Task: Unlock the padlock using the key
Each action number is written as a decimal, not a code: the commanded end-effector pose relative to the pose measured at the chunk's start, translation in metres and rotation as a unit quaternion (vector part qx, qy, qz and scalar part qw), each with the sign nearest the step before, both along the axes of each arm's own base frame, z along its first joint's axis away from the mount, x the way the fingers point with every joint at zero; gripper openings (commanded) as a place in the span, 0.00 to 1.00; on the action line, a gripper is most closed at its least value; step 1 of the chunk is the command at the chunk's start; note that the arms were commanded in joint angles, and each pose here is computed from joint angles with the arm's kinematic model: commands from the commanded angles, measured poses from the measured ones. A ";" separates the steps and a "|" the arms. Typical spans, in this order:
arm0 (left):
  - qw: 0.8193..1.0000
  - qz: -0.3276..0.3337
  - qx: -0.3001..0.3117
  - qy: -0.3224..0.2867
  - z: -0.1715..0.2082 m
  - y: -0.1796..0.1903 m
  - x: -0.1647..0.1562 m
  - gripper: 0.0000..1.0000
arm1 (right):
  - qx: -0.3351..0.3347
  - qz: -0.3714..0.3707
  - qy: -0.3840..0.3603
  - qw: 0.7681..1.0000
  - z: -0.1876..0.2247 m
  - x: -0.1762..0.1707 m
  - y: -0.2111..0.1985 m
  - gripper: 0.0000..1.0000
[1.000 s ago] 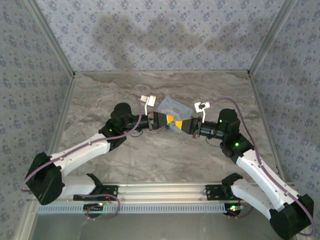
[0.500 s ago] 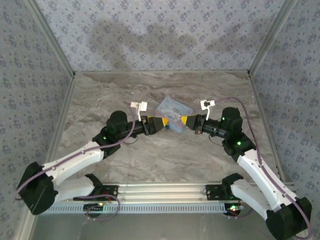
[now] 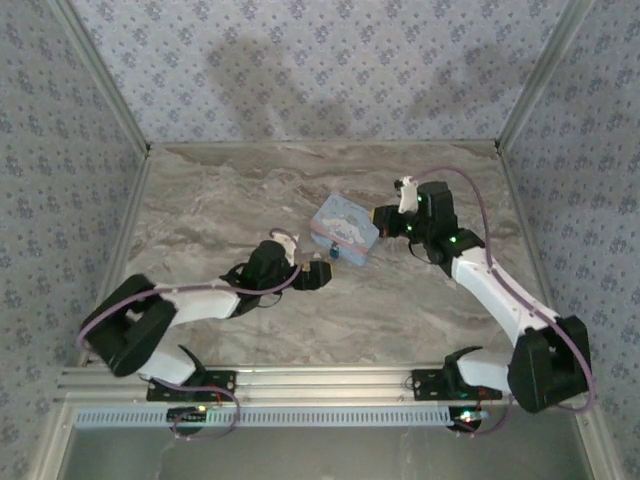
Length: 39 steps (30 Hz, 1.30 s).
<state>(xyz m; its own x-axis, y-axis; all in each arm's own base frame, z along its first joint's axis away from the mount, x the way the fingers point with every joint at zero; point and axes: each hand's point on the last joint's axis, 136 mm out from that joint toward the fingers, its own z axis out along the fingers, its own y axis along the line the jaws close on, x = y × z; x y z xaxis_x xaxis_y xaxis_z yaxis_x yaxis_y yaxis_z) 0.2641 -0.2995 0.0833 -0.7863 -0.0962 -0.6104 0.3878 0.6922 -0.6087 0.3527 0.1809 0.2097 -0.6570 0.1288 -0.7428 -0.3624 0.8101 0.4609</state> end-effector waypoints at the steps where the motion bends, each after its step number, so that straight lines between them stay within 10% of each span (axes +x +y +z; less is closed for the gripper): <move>1: 0.996 -0.013 -0.034 -0.080 0.023 -0.021 0.025 0.98 | -0.042 -0.036 -0.027 0.998 0.001 0.027 -0.014 0.00; 21: 0.990 -0.084 -0.011 -0.110 -0.024 -0.073 0.052 0.94 | -0.073 -0.044 0.001 0.996 -0.044 0.072 -0.017 0.00; 39: 0.976 -0.133 -0.140 -0.097 -0.010 -0.098 0.038 0.75 | -0.069 -0.046 0.024 0.996 -0.072 0.071 -0.016 0.00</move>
